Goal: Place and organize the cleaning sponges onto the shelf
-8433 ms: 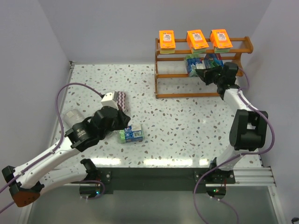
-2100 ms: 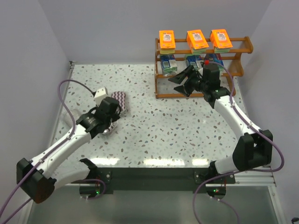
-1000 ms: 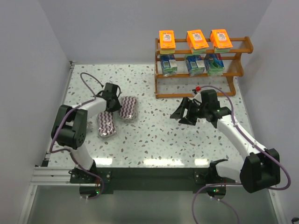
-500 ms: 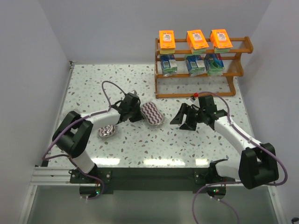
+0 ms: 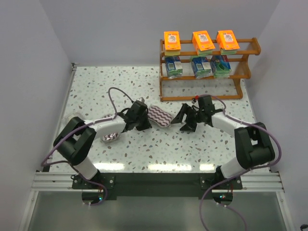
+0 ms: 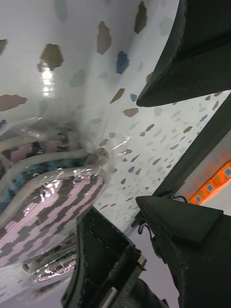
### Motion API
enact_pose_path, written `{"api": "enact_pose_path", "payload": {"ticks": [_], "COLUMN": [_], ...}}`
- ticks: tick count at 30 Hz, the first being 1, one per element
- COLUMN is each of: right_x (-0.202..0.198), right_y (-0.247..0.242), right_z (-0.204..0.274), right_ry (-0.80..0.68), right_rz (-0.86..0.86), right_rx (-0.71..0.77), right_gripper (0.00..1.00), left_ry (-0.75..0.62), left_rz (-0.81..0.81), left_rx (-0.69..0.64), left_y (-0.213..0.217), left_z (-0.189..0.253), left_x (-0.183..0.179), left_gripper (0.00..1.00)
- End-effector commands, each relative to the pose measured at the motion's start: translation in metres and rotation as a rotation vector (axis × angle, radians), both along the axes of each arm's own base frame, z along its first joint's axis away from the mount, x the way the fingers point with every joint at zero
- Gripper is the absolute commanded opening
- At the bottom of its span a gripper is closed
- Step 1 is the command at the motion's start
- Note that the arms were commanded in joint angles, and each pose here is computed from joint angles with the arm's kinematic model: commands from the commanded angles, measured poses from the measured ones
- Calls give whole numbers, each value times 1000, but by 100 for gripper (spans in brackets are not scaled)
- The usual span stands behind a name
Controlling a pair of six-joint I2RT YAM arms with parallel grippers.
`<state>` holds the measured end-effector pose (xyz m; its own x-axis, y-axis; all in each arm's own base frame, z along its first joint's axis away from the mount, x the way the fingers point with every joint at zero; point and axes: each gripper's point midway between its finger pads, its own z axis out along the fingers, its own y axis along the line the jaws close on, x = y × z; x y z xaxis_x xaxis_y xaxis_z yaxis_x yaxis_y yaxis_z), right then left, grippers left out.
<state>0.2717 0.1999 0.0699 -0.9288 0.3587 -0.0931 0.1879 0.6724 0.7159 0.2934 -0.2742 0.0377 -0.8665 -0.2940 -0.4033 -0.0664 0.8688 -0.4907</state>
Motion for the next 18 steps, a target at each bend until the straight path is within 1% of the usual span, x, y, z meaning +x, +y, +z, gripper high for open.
{"api": "enact_pose_path", "payload": {"ticks": [1, 5, 8, 9, 16, 18], "right_x": [37, 55, 61, 61, 50, 50], "right_y": [10, 15, 20, 22, 31, 34], "right_z": [20, 26, 22, 16, -9, -10], "right_ry": [-122, -161, -146, -127, -50, -45], "right_rz": [34, 50, 53, 57, 96, 92], "right_rx": [7, 2, 22, 21, 10, 26], "right_gripper": [78, 76, 73, 72, 68, 63], "left_ry": [-50, -66, -78, -79, -92, -110], "left_rz": [36, 52, 67, 77, 119, 137], "left_rx": [18, 14, 8, 11, 27, 19], "left_y": [14, 23, 31, 34, 55, 61], "left_z": [17, 28, 36, 37, 50, 56], "left_x": [-1, -8, -15, -16, -31, -35], "left_gripper": [0, 0, 0, 0, 0, 0]}}
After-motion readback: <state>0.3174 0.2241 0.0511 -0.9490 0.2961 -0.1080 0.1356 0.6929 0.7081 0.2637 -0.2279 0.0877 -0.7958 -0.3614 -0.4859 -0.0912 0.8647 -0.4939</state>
